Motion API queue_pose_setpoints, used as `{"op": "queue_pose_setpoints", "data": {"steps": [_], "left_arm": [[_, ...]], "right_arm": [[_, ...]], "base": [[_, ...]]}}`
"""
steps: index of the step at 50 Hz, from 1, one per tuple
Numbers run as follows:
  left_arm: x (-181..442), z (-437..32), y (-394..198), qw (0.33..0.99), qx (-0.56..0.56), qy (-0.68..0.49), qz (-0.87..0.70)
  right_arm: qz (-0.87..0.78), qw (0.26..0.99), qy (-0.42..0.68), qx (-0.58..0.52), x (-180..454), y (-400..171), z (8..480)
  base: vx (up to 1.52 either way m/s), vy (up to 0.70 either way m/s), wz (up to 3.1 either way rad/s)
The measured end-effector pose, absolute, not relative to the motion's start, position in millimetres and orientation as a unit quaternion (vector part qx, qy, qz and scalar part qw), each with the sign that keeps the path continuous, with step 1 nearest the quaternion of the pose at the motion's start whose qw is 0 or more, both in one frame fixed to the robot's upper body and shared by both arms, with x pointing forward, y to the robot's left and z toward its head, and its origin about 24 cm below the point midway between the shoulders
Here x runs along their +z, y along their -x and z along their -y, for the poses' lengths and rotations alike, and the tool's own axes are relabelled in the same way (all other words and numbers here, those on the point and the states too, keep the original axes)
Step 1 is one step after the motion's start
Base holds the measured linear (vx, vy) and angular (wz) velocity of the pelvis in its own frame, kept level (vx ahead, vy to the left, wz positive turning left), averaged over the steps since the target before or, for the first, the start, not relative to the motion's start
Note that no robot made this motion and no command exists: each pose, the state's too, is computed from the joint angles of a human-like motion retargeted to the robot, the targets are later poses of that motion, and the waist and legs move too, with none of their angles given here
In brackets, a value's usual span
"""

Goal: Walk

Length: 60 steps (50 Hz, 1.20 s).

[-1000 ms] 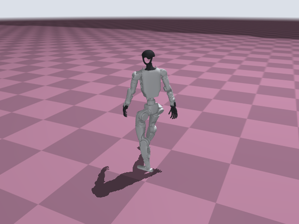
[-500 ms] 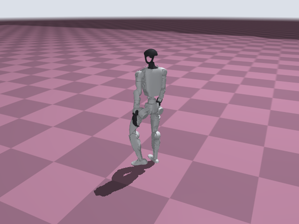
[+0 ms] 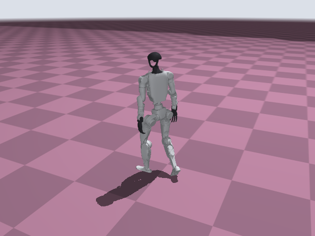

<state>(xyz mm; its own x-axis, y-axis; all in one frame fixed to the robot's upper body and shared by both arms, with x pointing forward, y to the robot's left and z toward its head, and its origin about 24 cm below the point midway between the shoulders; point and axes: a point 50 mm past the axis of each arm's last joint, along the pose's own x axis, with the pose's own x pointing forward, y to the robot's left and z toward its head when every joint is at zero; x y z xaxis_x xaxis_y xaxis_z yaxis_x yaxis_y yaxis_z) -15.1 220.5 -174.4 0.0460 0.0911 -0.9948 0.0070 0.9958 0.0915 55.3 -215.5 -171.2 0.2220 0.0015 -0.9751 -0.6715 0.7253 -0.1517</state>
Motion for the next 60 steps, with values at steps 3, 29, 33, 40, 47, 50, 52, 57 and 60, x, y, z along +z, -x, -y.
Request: {"op": "queue_pose_setpoints", "data": {"steps": [3,29,33,40,47,50,52,57,60], "left_arm": [[-171.8,-231.0,-31.2,0.755,0.002,-0.078,-0.651],[-165.4,-225.2,-84.9,0.804,-0.038,-0.131,-0.579],[-172.4,-225.9,-34.1,0.762,-0.012,-0.101,-0.639],[-174.9,-211.1,32.4,0.72,0.035,-0.036,-0.692],[-171.7,-212.3,59.9,0.691,0.049,-0.026,-0.721],[-171.1,-213.3,62.3,0.688,0.058,-0.021,-0.723],[-171.2,-214.0,60.9,0.691,0.062,-0.018,-0.72],[-172.7,-216.4,46.9,0.708,0.069,-0.015,-0.703],[-173.1,-218.5,39.3,0.714,0.071,-0.016,-0.696]], "right_arm": [[-0.608,0.717,0.267,0.213,-171.9,-31.7,223.5],[-0.62,0.721,0.252,0.179,-170.2,-39.7,230.5],[-0.579,0.742,0.268,0.207,-170.1,-69.3,212.6],[-0.474,0.778,0.332,0.245,-156.5,-136.6,189.9],[-0.398,0.821,0.322,0.252,-142.9,-172.4,165.8],[-0.396,0.821,0.319,0.259,-143.6,-170.5,162.0],[-0.403,0.816,0.318,0.264,-146.9,-162.5,161.9],[-0.449,0.793,0.312,0.269,-158.8,-129.9,170.1],[-0.498,0.766,0.306,0.267,-167.1,-99.7,180.9]], "base": [[0.61,0.05,0.04],[0.68,-0.07,0.39],[0.62,-0.41,-0.27],[0.58,-0.11,-0.34],[0.53,-0.01,0.11],[0.57,-0.01,0.07],[0.55,0.02,-0.44],[0.6,0.09,-0.64],[0.65,0.13,-0.29]]}}
